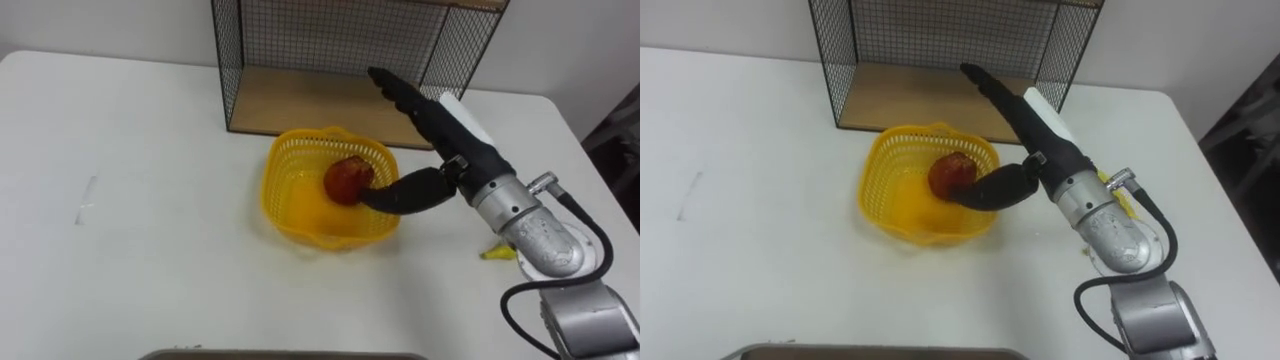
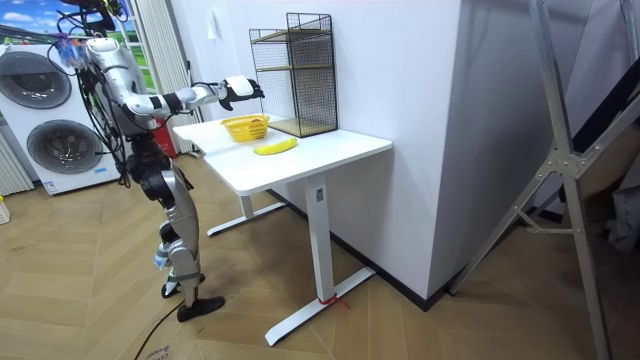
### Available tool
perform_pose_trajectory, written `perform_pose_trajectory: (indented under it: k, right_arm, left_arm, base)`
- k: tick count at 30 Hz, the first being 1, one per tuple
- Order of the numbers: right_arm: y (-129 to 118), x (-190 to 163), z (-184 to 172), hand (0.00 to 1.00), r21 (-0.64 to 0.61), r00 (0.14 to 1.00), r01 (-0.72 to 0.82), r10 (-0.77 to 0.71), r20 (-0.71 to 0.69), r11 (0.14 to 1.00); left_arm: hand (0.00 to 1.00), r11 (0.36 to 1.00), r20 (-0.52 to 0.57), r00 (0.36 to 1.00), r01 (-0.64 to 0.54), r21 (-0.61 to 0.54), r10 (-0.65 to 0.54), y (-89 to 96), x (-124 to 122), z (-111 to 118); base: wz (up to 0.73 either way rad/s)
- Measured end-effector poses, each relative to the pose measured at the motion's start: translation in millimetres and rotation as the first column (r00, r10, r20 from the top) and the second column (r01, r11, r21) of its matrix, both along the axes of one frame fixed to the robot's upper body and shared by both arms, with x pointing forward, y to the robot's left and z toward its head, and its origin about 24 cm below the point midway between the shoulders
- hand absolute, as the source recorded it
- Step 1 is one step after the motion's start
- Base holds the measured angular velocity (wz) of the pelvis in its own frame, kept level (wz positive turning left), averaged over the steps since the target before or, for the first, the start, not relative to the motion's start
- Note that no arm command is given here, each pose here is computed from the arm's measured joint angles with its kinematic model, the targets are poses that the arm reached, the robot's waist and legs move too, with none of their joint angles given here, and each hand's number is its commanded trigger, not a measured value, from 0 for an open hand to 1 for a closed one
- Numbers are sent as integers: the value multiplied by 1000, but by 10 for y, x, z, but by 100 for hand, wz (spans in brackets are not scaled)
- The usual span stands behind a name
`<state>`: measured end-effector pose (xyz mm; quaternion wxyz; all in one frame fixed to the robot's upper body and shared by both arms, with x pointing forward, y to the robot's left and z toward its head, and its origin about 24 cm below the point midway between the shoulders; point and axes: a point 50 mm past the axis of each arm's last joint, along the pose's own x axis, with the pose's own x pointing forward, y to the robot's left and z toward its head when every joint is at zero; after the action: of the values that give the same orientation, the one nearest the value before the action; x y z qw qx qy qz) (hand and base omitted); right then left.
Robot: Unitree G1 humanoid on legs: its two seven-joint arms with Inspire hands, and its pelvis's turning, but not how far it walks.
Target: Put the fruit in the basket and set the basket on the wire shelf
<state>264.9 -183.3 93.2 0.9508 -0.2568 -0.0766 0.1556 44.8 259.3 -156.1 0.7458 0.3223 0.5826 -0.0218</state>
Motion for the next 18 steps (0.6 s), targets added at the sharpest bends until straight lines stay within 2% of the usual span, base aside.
perform_pose_trajectory:
  k: [8,13,18]
  right_arm:
    - [-335,25,177,0,62,963,234,-240,121,970]
    - [-592,1,258,0,107,879,420,-433,199,901]
    - [-713,-18,277,0,126,811,520,-534,240,845]
  left_arm:
    - [0,998,12,999,-45,34,44,56,-61,14]
    - [0,998,18,998,-55,38,54,71,-125,31]
    - [0,997,11,998,-60,39,59,72,-194,37]
  base:
    - [0]
    - [0]
    - [-1]
